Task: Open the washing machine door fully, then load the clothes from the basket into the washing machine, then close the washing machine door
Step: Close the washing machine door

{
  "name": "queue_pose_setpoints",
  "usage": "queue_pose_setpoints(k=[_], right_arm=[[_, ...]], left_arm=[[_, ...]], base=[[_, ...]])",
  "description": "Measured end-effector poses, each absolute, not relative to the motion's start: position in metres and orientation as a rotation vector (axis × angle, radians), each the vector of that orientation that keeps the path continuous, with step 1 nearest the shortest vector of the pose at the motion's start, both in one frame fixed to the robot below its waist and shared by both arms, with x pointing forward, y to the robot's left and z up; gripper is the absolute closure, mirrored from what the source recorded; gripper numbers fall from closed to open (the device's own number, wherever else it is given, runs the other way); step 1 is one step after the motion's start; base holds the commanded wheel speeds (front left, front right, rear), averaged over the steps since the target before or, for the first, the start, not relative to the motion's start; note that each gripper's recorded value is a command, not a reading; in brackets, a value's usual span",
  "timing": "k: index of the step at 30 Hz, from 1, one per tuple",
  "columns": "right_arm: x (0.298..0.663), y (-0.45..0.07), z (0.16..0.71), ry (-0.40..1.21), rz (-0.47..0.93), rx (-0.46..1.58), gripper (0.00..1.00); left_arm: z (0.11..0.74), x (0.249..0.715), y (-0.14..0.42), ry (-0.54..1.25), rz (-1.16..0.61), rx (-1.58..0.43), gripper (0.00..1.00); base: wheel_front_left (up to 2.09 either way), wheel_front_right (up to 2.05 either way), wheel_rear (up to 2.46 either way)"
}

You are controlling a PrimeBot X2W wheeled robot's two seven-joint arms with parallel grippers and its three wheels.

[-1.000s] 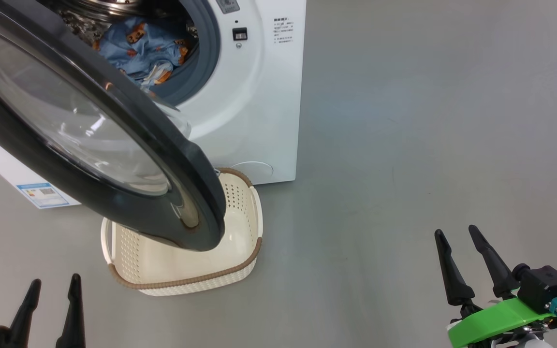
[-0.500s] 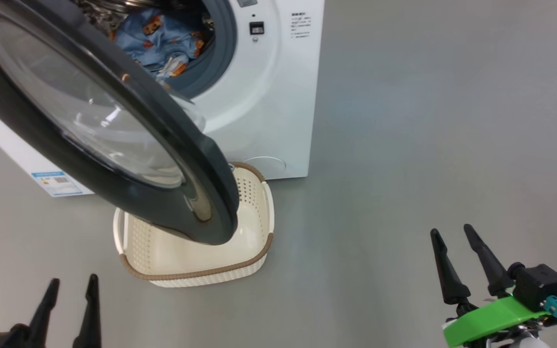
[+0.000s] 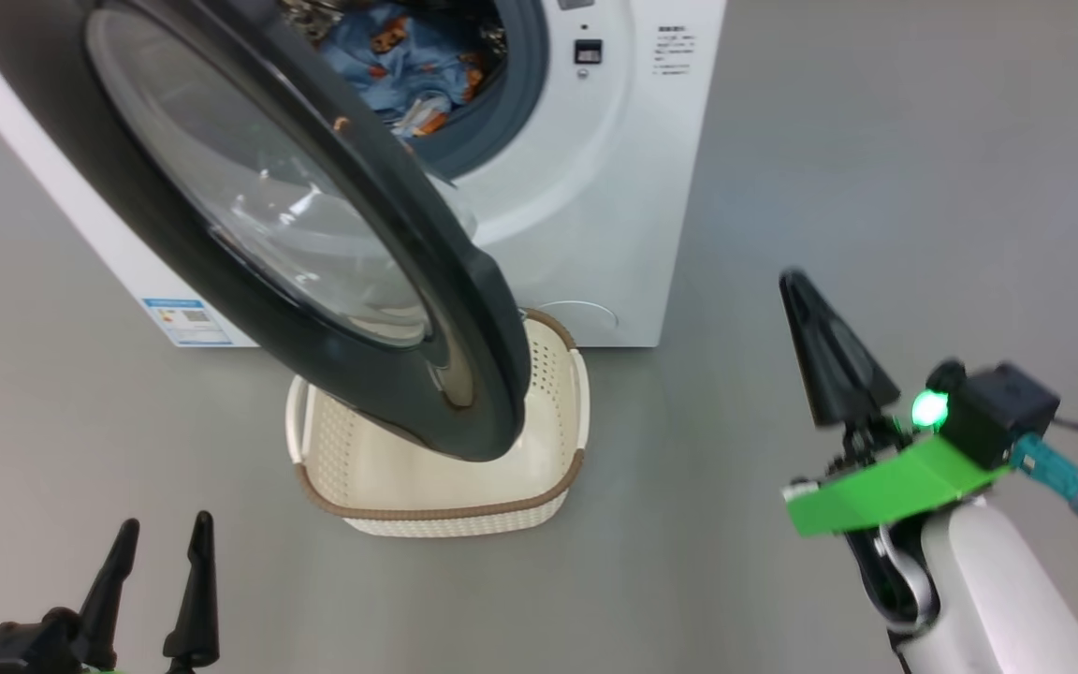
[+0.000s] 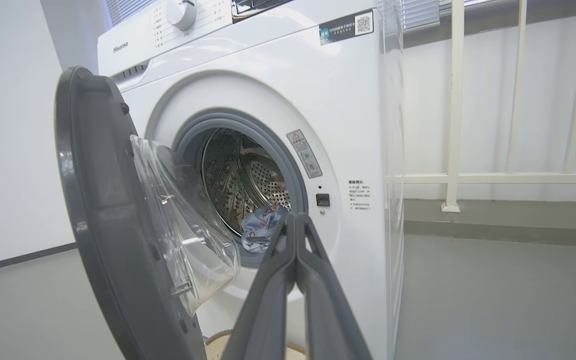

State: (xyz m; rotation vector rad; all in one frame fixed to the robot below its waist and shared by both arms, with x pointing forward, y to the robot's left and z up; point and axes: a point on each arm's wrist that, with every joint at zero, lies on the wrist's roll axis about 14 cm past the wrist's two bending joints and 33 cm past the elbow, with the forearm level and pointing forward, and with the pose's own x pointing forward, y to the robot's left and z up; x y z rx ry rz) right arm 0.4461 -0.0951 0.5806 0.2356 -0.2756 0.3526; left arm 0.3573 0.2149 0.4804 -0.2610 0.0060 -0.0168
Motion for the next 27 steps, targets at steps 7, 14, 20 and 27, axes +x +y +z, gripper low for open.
queue_pose_setpoints(k=[7, 14, 20, 27], right_arm=[[0.441, -0.041, 0.660, -0.486, 0.529, 0.292, 1.00], [0.400, 0.027, 0.692, -0.558, 0.768, 0.350, 1.00], [0.375, 0.073, 0.666, -0.460, 0.922, 0.351, 1.00], [0.370, 0.098, 0.568, -0.146, 0.975, 0.316, 1.00]], left_arm=[[0.493, 0.348, 0.222, -0.036, 0.010, -0.266, 0.00], [0.504, 0.337, 0.226, -0.075, 0.036, -0.270, 0.00], [0.509, 0.330, 0.232, -0.095, 0.062, -0.274, 0.00], [0.502, 0.329, 0.237, -0.074, 0.090, -0.279, 0.00]], base=[[0.00, 0.00, 0.00], [0.00, 0.00, 0.00], [0.00, 0.00, 0.00], [0.00, 0.00, 0.00]])
